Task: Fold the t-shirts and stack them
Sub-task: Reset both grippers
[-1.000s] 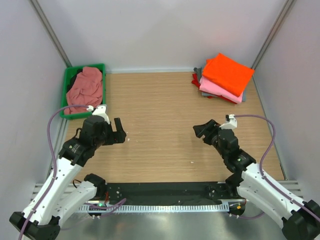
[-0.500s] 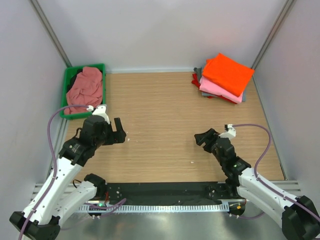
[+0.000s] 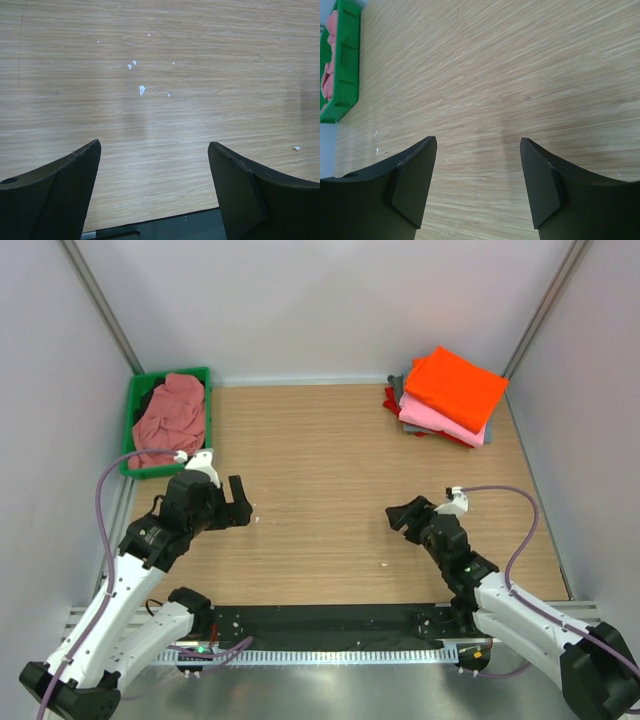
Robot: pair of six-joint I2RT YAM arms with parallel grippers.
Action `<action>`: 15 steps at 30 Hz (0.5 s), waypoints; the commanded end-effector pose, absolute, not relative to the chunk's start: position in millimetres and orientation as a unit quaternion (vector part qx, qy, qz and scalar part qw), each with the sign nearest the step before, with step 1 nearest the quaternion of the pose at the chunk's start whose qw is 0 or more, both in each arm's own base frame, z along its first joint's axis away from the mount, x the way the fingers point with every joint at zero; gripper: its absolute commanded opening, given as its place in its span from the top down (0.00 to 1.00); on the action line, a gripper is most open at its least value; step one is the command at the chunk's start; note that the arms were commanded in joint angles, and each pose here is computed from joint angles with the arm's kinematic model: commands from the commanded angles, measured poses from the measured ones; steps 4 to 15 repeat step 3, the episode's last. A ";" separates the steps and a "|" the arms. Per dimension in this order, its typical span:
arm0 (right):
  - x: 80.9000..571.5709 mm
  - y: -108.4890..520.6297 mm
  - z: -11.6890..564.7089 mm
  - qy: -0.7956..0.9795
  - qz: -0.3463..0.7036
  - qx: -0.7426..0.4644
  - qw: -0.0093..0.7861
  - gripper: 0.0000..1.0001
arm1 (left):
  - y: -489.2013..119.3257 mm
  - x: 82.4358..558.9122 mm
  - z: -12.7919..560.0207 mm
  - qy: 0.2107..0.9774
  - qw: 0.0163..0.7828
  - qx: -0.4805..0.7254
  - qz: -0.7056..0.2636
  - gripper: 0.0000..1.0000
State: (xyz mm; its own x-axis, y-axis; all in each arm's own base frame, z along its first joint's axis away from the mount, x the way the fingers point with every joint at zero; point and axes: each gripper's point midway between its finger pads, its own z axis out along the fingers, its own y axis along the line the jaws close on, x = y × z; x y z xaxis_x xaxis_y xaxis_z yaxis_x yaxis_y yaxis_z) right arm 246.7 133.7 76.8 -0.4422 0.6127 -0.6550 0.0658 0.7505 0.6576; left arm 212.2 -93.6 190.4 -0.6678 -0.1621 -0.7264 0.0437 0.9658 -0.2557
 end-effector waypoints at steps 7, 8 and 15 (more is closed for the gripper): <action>252.0 138.2 103.1 0.767 0.315 0.202 0.521 0.25 | -88.9 217.2 198.6 0.895 0.427 -0.043 -0.121 0.11; 252.0 138.2 103.1 0.767 0.315 0.202 0.521 0.25 | -88.9 217.2 198.6 0.895 0.427 -0.043 -0.121 0.11; 252.0 138.2 103.1 0.767 0.315 0.202 0.521 0.25 | -88.9 217.2 198.6 0.895 0.427 -0.043 -0.121 0.11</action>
